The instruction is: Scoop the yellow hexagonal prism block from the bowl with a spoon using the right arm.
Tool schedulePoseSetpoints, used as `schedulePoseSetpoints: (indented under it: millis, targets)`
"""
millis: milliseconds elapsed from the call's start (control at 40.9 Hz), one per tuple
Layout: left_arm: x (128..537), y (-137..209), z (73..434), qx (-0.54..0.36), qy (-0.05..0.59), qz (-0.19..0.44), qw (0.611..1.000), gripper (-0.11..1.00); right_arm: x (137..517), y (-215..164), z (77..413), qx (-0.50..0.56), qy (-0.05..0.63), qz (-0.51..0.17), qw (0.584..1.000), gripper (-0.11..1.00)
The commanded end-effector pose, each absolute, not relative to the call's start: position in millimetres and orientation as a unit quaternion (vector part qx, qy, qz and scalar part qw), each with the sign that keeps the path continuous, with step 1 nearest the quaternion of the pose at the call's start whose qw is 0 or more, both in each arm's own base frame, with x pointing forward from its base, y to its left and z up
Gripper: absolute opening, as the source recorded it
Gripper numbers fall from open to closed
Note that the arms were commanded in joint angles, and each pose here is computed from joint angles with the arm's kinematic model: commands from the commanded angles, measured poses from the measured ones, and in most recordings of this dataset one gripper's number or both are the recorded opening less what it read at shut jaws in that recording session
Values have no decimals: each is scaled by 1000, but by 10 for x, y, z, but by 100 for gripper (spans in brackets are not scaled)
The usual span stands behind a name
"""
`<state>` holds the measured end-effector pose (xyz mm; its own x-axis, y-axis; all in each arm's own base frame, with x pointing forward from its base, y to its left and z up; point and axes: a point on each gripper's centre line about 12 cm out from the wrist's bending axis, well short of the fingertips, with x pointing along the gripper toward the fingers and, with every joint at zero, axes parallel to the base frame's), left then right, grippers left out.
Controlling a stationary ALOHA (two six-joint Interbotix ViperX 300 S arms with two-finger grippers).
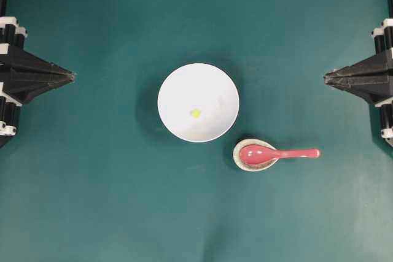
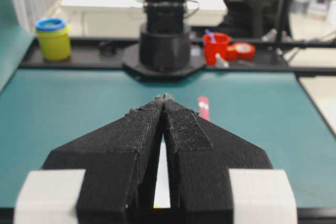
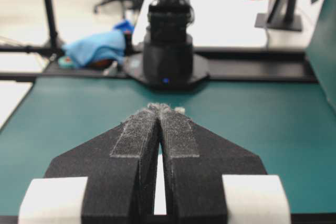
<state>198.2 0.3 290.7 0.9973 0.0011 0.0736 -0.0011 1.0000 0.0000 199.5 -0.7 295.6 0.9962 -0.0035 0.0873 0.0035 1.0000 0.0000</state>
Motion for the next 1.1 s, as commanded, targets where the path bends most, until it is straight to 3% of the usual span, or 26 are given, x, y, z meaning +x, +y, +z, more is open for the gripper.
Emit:
schedulePoseSetpoints:
  millis: [0,465,538,661,759,1077]
  targets:
    - [1994,3,2959,3,-38,0,999,0,2017,-11,3006,4,-47,-3,999,0]
    - [1991,3,2937,5,-24,0,1000,0,2042,-8,2979,27,-25,-2,999,1]
    - [1991,3,2937,5,-24,0,1000,0,2052,-3,2955,31,-19,-1,999,9]
    - [1991,0,2934,4,-22,0,1000,0,2076,18,2909,42,-9,4,999,39]
    - [1991,4,2925,2,-18,1,1000,0,2093,44,2871,46,-1,10,999,55]
    - [1953,3,2983,4,-29,0,1000,0,2279,172,2573,59,32,32,997,55]
